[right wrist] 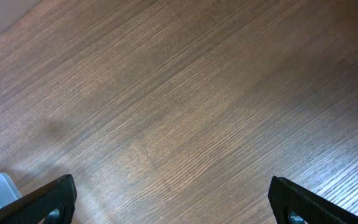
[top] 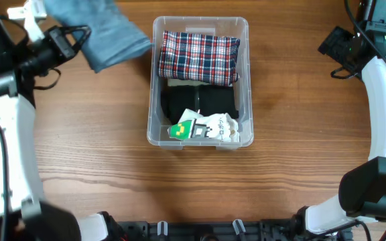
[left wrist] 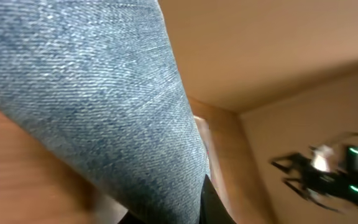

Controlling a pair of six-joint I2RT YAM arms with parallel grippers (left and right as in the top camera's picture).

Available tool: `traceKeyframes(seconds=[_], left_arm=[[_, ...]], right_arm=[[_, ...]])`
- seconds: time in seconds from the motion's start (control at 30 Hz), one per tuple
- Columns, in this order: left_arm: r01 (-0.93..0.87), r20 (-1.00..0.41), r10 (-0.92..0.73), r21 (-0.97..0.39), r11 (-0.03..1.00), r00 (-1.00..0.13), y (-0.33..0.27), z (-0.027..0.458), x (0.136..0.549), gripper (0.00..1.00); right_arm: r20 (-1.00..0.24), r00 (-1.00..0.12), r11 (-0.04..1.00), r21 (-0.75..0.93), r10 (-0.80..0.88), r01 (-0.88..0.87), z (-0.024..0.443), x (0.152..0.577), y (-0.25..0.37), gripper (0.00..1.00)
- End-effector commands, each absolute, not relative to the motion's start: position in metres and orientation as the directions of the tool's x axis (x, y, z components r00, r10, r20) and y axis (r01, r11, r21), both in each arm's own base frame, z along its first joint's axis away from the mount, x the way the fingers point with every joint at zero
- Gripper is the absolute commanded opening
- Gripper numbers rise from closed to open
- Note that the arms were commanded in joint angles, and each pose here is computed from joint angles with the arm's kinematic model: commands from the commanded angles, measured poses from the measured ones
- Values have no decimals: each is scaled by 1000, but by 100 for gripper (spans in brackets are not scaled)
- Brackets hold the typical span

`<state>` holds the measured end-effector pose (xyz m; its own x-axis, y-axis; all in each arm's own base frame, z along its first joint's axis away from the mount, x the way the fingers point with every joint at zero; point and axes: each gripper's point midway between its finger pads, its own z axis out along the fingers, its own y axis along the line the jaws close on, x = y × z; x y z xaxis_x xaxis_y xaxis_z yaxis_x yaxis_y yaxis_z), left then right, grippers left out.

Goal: Pack container
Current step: 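Lift the blue denim with the left gripper and swing it toward the bin, then lay the denim into the bin's front half and press it flat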

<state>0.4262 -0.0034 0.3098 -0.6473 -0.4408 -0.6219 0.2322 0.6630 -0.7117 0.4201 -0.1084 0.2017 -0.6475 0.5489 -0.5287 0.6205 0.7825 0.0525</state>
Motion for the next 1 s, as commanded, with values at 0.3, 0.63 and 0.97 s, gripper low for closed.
traceKeyframes(seconds=[0.3, 0.63, 0.97], left_arm=[[-264, -225, -692, -809, 525, -686, -110, 319, 358, 4], [-297, -242, -772, -823, 484, -588, -192, 329, 347, 4], [-352, -262, -849, -824, 445, -459, -226, 317, 347, 4]], right_arm=[[-528, -640, 770, 42, 558, 637, 198, 420, -112, 100], [-528, -640, 770, 42, 558, 637, 198, 420, -112, 100], [-529, -639, 770, 42, 558, 637, 198, 420, -112, 100]])
